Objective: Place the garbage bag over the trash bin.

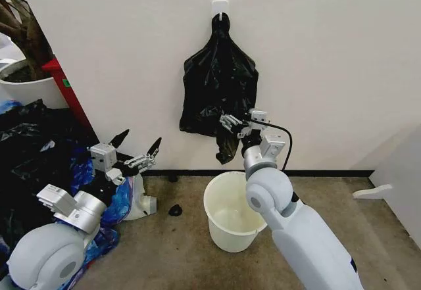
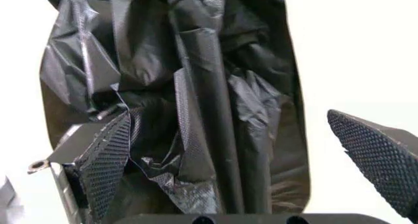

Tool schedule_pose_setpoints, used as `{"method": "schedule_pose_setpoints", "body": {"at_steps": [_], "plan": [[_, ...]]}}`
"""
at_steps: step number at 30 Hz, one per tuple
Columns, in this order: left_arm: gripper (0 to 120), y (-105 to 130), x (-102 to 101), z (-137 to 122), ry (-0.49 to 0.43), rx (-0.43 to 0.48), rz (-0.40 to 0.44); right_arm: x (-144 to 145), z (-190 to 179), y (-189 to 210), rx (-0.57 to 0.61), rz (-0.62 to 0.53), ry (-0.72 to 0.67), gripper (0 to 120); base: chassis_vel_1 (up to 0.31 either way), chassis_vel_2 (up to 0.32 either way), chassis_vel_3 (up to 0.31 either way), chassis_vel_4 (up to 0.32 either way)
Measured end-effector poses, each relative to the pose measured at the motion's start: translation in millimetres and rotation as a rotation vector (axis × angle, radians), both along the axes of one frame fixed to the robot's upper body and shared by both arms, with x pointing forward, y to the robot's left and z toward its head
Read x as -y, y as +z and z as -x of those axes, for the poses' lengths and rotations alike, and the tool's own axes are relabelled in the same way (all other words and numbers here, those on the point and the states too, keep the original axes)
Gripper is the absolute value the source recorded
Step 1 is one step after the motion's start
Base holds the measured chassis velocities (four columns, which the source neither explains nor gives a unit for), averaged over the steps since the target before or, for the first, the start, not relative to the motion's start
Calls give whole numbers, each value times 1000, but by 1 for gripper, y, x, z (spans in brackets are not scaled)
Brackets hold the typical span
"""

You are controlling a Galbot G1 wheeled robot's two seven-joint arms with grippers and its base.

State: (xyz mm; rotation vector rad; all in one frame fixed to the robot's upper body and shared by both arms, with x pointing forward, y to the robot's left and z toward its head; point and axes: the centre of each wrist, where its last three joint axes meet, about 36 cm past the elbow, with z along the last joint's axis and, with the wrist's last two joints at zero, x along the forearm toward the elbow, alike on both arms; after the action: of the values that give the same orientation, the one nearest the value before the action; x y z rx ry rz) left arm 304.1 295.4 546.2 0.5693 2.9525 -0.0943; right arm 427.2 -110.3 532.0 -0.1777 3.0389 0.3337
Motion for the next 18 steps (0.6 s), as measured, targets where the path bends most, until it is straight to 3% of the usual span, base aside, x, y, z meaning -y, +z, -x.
{"method": "schedule_pose_setpoints", "body": {"at_steps": [11,18], "plan": [[100,-3,3,2,-11,-1,3,32,6,4,5,18,-39,100,0,0,0,0],[100,-3,4,3,-11,-1,5,29,4,5,9,9,3,100,0,0,0,0]]}}
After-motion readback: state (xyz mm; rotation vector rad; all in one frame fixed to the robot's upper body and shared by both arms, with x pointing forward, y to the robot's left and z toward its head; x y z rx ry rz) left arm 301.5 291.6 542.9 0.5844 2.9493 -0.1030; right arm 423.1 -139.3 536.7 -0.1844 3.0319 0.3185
